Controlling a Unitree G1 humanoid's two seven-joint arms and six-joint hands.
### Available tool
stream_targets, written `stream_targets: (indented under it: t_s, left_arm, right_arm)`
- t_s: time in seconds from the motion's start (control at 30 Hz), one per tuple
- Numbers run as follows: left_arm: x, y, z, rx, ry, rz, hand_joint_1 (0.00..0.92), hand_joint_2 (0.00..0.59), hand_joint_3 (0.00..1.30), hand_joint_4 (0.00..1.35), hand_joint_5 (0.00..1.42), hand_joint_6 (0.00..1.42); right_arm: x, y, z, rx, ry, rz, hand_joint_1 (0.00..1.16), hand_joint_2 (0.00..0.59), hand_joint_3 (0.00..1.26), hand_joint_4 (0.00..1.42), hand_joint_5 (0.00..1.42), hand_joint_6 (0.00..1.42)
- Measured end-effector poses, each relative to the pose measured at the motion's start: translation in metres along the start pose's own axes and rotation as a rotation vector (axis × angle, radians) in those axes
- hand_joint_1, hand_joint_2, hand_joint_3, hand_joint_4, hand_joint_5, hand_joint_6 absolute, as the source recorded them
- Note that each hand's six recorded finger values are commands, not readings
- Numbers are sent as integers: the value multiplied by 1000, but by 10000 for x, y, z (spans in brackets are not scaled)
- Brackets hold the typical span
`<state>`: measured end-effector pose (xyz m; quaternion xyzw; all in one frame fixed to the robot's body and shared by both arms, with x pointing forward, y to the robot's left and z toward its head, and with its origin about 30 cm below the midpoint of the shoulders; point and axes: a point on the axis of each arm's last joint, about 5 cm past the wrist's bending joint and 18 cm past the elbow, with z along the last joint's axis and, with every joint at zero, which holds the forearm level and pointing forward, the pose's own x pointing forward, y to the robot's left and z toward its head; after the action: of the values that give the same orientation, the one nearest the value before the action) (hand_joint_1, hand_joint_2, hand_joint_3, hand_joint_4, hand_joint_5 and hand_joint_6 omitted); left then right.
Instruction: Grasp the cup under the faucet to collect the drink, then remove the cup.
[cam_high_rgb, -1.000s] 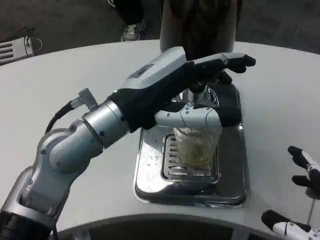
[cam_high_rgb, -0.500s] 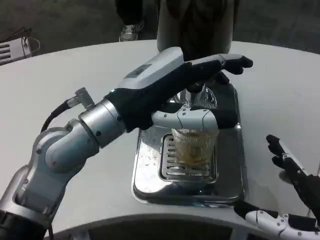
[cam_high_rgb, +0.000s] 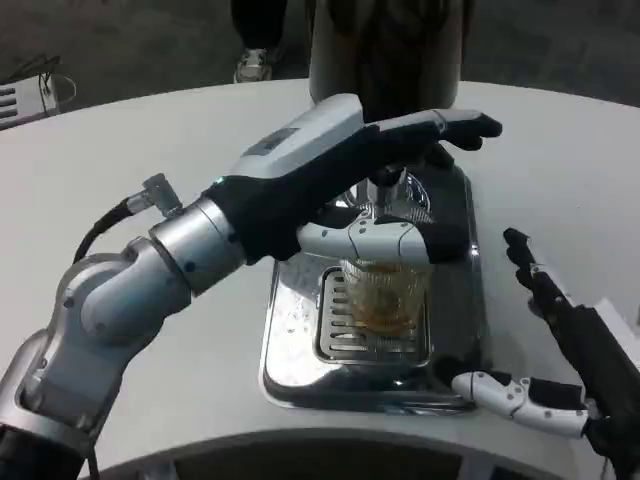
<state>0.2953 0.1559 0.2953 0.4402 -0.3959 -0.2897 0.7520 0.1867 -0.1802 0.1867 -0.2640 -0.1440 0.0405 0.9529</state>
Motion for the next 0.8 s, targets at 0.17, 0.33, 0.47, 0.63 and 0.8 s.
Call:
stream_targets:
  t_s: [0.17, 0.33, 0.47, 0.63, 0.8]
  left_arm:
    - [-12, 1, 2, -9, -3, 3, 0, 0, 210, 208, 289, 311]
    - [-29, 8, 7, -8, -4, 3, 0, 0, 210, 208, 289, 311]
    - [-41, 17, 12, -3, -3, 1, 0, 0, 210, 208, 287, 310]
    - [-62, 22, 17, 1, 0, 3, 0, 0, 210, 208, 281, 310]
    - [-89, 29, 22, 5, 5, 5, 0, 0, 210, 208, 279, 310]
  right_arm:
    - [114, 45, 11, 10, -13, 10, 791, 214, 0, 0, 0, 5]
    - [206, 69, 13, 20, -22, 22, 791, 210, 0, 0, 0, 0]
    - [283, 80, 28, 20, -35, 21, 792, 208, 0, 0, 0, 0]
    - [369, 119, 18, 26, -31, 26, 792, 208, 0, 0, 0, 0]
    - [444, 150, 14, 36, -28, 31, 792, 208, 0, 0, 0, 0]
